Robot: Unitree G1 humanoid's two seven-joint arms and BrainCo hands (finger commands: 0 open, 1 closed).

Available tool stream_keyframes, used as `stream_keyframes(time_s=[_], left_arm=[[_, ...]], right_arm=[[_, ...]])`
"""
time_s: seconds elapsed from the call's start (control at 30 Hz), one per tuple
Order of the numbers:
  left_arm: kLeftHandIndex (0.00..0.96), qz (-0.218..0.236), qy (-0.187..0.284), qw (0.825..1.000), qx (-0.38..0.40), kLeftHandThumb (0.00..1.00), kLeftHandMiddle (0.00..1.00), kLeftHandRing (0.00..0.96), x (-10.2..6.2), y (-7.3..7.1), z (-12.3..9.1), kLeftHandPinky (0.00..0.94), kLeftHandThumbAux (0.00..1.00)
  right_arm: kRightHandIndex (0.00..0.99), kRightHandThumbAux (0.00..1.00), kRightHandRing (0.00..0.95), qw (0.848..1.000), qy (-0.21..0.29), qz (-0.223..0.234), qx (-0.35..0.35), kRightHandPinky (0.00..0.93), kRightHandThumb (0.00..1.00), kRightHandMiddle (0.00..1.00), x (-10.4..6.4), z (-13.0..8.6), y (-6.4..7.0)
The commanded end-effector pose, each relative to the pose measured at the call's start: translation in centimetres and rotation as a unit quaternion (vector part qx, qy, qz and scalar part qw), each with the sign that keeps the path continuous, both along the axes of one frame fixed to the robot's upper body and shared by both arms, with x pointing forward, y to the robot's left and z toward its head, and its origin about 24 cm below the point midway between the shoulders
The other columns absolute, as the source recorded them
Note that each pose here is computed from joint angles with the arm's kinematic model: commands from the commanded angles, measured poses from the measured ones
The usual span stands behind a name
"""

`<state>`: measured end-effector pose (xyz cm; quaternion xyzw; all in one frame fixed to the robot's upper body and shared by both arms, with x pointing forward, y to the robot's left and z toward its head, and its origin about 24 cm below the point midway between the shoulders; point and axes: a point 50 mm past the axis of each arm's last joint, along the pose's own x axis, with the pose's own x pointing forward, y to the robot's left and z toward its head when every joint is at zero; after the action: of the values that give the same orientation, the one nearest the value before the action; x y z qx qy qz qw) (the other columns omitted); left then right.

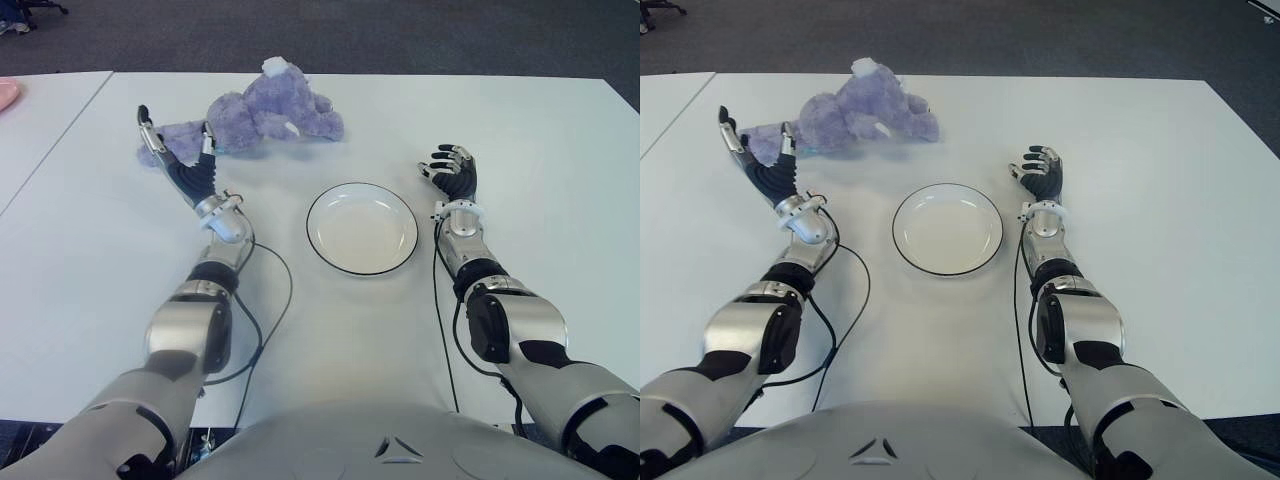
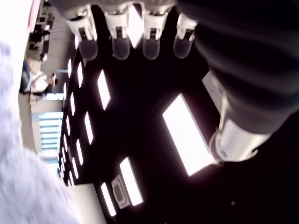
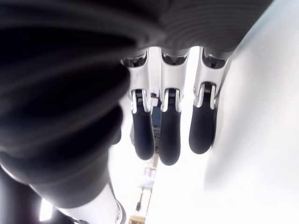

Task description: Put the doll into the plate.

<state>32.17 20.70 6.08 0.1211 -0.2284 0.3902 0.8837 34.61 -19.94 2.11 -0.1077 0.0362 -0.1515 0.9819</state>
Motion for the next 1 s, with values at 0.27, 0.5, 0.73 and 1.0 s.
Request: stream_keyframes(time_s=[0.27,0.5,0.73,1.0], left_arm=[[0.000,0.019,0.091,0.979,0.184,0.142,0.000,0.000,4.2,2.8,5.3,0.021,0.578],[0.000,-0.002,0.156,0.949,0.274,0.118,0.000,0.000,5.4,4.4,7.4,0.004,0.523],[0.000,-0.001,0.230,0.910,0.344,0.125,0.000,0.000,6.0,6.8,9.3,0.002,0.501],[0.011,0.026,0.262,0.862,0.433,0.109,0.000,0.000,6.1,7.6,10.5,0.000,0.493]], right_arm=[[0.284,0.915,0.395,0.978,0.205,-0.012,0.029,0.429,0.265,0.361,-6.7,-9.1,1.1],[0.282,0.920,0.400,0.978,0.206,-0.009,0.024,0.437,0.252,0.362,-6.6,-9.0,1.2],[0.291,0.921,0.408,0.978,0.207,-0.010,0.025,0.456,0.249,0.367,-6.6,-9.1,1.3],[0.298,0.914,0.414,0.978,0.204,-0.012,0.027,0.458,0.269,0.370,-6.6,-9.1,1.5]])
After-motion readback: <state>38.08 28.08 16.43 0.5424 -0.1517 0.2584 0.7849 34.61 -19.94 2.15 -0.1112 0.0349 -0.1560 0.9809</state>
